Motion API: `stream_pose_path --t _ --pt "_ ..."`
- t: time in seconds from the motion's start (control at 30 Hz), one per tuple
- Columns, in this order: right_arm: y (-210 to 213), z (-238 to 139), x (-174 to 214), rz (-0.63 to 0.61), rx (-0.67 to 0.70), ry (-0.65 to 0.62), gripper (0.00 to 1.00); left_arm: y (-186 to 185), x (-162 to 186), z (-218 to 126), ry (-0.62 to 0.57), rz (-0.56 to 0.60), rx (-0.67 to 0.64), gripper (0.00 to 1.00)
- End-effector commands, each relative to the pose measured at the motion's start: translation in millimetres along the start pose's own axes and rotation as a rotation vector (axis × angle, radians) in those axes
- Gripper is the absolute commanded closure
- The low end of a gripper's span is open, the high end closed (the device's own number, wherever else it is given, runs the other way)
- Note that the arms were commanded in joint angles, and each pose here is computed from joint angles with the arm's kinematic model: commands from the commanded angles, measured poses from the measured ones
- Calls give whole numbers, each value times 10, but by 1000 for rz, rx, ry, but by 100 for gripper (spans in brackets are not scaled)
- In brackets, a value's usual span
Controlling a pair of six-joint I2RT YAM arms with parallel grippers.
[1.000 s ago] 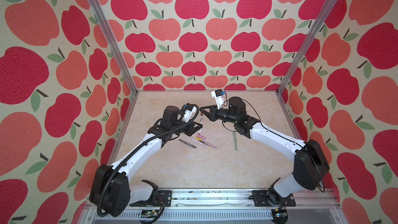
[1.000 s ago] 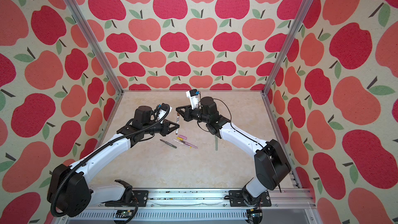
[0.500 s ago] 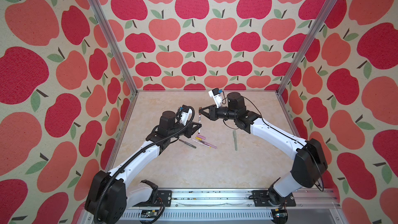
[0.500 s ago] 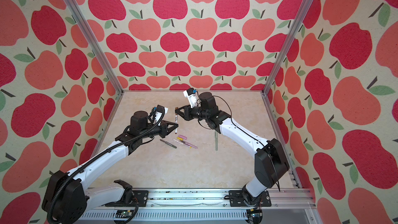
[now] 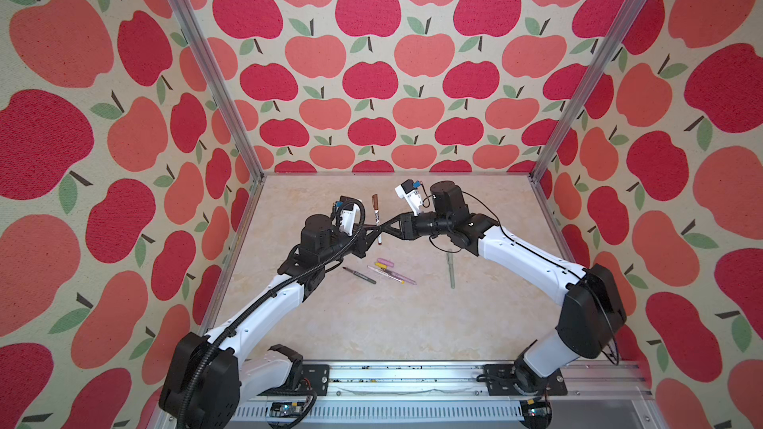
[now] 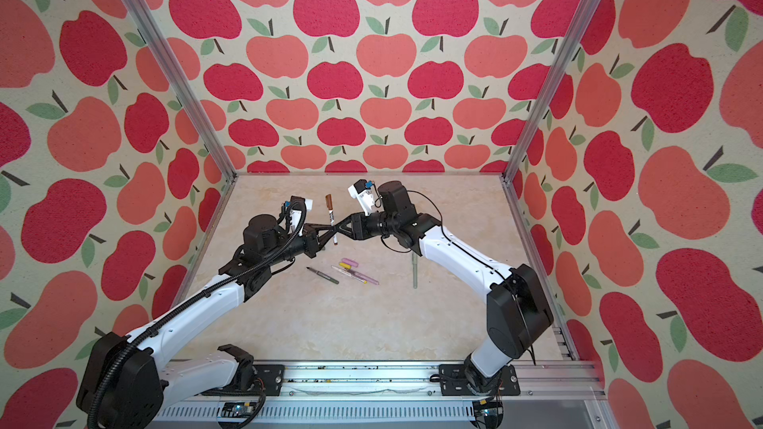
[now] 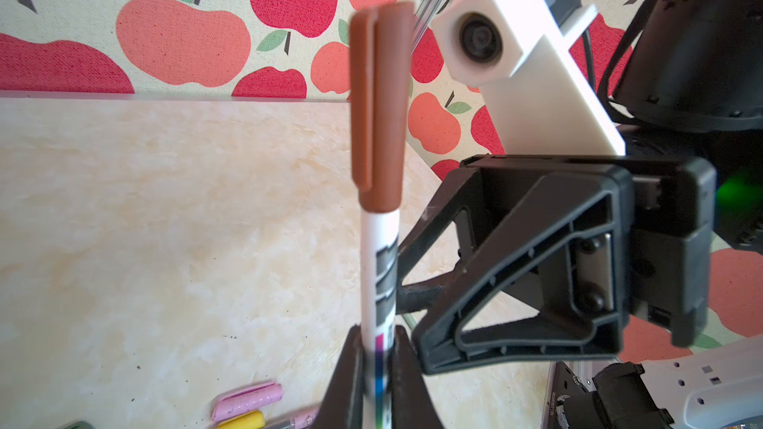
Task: Insert the pens into the pen caps
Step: 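Close the right gripper on the capped marker body below the left gripper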
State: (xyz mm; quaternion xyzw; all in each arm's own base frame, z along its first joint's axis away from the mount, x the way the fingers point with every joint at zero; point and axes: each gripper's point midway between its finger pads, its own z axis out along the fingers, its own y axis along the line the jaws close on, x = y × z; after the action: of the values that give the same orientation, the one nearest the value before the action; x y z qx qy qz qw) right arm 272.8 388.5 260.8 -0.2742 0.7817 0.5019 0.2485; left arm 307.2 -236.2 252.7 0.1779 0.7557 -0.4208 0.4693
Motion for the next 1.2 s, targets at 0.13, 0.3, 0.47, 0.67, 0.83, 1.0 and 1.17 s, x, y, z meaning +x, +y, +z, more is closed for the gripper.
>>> stream_pose_path --t 0.13,0.3,0.47,0.67,0.83,1.0,1.17 --pt "226 -220 -192 -85 -5 -79 66 -160 -75 -26 -26 12 57 100" --pt "258 -247 -293 -107 2 -113 66 -197 -24 9 -4 3 80 100" --pt "193 -182 -314 -102 15 -106 64 -225 -35 11 -6 6 88 100" --pt "196 -114 -360 -101 1 -105 64 -234 -32 20 -4 3 94 100" --pt "203 -52 -338 -96 -11 -94 69 -238 -37 26 -7 2 95 100" --pt "227 -4 -282 -96 -19 -78 75 -226 -43 40 -8 -2 92 100" --pt "228 25 -258 -99 -19 -69 79 -224 -39 55 -4 -9 95 100"
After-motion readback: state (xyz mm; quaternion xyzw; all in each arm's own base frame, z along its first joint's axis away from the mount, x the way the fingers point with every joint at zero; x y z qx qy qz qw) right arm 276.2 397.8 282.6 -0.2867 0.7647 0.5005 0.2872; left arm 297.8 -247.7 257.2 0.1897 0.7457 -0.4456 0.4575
